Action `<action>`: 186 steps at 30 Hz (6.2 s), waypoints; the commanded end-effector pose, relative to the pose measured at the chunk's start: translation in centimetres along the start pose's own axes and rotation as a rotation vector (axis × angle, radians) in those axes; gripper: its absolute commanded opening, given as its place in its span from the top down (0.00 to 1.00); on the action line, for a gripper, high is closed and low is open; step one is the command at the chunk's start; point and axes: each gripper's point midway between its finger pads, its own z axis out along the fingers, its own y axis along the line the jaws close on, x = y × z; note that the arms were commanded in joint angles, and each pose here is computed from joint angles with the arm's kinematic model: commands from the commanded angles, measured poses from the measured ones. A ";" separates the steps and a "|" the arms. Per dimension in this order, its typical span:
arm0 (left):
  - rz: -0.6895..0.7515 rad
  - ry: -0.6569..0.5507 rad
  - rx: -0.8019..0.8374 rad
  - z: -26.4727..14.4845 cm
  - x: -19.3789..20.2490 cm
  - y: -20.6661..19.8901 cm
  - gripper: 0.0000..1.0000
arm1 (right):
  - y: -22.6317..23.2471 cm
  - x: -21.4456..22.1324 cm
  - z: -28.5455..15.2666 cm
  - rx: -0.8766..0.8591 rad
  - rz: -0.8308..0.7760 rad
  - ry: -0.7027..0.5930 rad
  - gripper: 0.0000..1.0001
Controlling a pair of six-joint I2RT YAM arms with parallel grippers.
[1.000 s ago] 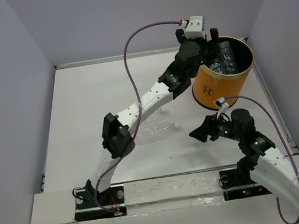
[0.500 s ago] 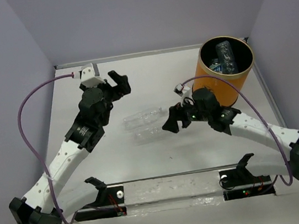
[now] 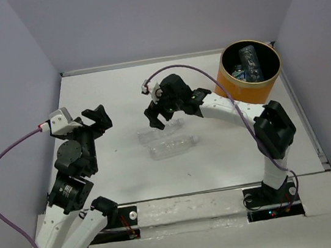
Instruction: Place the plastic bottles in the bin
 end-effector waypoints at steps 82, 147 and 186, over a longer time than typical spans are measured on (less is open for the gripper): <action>-0.447 0.848 0.145 -4.3 24.8 -6.4 0.01 | -22.1 -3.5 -31.5 0.906 0.395 -0.556 0.00; -0.310 0.046 0.455 12.3 -0.7 -32.0 0.59 | 2.0 14.4 -18.0 0.158 0.801 -0.436 0.77; -0.186 -0.107 0.826 11.4 4.9 -49.5 0.01 | 4.4 15.3 -16.3 0.085 0.721 -0.387 0.79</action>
